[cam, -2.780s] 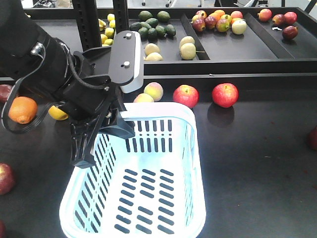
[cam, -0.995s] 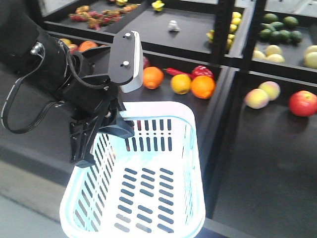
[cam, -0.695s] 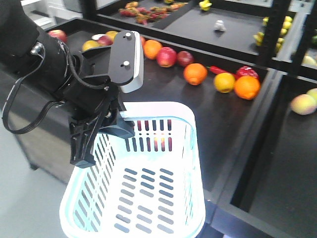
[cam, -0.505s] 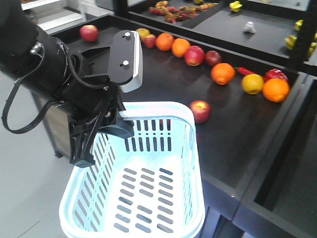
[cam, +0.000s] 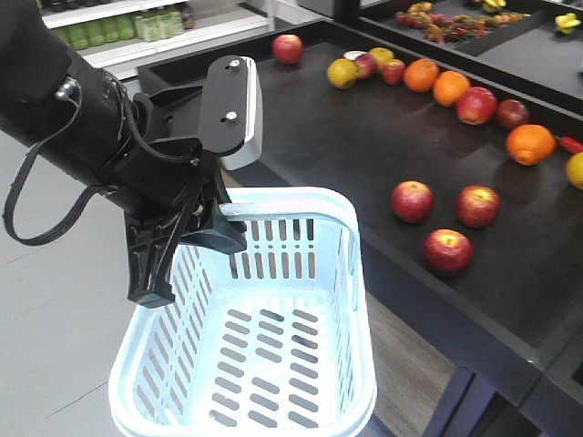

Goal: Pick three apples into basket with both arms
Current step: 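Hold the basket in the left gripper while turning the base away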

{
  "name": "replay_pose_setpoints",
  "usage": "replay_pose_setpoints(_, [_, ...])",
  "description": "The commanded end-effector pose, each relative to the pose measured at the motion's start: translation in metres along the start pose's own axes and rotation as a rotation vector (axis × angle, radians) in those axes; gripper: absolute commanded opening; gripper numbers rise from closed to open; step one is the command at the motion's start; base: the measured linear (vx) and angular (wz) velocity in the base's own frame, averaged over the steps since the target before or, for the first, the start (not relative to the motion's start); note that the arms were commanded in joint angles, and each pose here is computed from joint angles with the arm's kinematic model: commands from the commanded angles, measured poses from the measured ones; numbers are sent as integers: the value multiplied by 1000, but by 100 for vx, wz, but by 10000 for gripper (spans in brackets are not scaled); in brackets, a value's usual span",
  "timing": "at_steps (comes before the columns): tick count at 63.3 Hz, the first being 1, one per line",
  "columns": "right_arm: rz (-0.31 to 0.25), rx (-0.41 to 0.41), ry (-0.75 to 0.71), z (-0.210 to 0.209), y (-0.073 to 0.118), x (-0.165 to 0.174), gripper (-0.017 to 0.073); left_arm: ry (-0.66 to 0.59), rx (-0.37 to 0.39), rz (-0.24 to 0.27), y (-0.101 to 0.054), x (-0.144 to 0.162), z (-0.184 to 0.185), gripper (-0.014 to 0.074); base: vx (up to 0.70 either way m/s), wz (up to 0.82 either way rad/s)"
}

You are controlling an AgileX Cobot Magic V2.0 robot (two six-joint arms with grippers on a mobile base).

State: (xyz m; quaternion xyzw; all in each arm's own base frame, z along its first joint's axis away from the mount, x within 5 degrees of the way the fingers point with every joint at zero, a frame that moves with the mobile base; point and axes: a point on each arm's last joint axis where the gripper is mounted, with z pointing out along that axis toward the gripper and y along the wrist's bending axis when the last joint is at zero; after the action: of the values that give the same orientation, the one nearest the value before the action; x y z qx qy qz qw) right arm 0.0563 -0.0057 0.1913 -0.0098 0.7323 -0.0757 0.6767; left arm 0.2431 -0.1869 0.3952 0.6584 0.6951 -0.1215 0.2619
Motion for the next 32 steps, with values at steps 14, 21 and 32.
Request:
replay_pose_setpoints(14, [-5,11,-81,-1,0,-4,-9,-93,-49,5,-6,-11,-23,-7,-11,43])
replay_pose_setpoints(21, [-5,11,-81,-1,0,-4,-9,-93,-49,5,-6,-11,-23,-7,-11,43])
replay_pose_setpoints(32, [-5,11,-81,-1,0,-4,-9,-93,-49,5,-6,-11,-23,-7,-11,41])
